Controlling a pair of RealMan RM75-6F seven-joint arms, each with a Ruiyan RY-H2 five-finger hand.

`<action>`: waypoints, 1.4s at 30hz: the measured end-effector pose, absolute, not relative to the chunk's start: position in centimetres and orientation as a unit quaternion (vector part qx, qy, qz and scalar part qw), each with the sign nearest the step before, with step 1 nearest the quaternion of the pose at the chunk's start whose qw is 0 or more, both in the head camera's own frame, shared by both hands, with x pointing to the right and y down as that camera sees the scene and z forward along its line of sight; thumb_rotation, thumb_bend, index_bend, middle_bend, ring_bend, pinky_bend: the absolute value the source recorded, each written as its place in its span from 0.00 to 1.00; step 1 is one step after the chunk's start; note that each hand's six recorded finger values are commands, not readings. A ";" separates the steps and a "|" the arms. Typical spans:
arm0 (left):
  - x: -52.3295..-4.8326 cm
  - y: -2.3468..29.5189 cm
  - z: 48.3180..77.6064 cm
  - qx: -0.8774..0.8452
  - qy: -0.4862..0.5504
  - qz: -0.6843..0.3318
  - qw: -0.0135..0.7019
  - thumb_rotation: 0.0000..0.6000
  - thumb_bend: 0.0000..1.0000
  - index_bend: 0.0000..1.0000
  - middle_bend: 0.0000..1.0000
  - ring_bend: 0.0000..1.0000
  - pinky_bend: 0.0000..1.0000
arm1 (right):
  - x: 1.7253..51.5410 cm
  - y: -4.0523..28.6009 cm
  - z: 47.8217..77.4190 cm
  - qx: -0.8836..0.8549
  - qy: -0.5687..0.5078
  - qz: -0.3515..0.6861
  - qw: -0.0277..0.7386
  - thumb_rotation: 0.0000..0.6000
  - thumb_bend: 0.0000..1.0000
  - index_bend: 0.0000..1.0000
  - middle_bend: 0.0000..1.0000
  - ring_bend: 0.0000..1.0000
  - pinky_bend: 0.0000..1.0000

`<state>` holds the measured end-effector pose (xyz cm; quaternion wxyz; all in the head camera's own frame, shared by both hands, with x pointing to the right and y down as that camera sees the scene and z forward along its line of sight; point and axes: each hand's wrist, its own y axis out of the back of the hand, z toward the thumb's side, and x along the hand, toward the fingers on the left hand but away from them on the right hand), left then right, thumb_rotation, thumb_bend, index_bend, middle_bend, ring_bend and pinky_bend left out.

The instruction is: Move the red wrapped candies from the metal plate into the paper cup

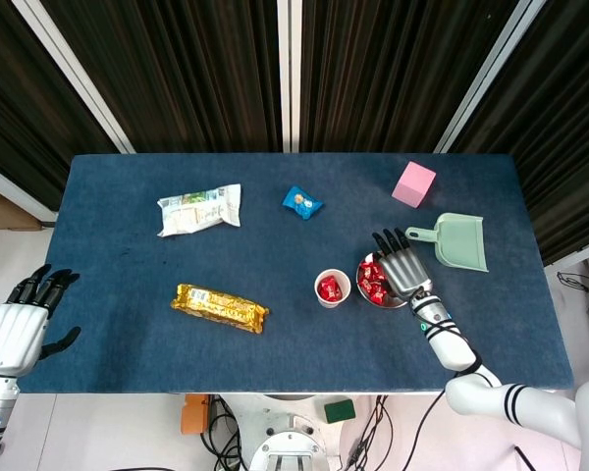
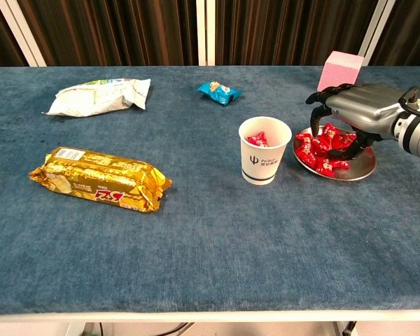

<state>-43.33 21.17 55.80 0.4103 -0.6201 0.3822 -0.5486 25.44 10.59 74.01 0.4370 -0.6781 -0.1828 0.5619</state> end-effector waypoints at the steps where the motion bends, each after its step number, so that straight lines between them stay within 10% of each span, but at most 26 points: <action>1: -43.3 21.2 55.8 -0.620 0.382 -0.549 0.410 1.00 0.18 0.18 0.15 0.06 0.20 | 25.5 10.6 74.1 -0.678 -0.182 0.563 0.437 1.00 0.35 0.40 0.04 0.00 0.00; 29: -43.2 21.1 55.9 -0.621 0.380 -0.549 0.410 1.00 0.18 0.18 0.15 0.06 0.20 | 25.5 10.7 74.5 -0.678 -0.180 0.566 0.433 1.00 0.48 0.59 0.06 0.00 0.00; 42: -43.2 21.2 55.9 -0.621 0.380 -0.548 0.411 1.00 0.18 0.18 0.15 0.06 0.20 | 24.7 9.5 70.2 -0.688 -0.236 0.518 0.450 1.00 0.48 0.62 0.07 0.00 0.00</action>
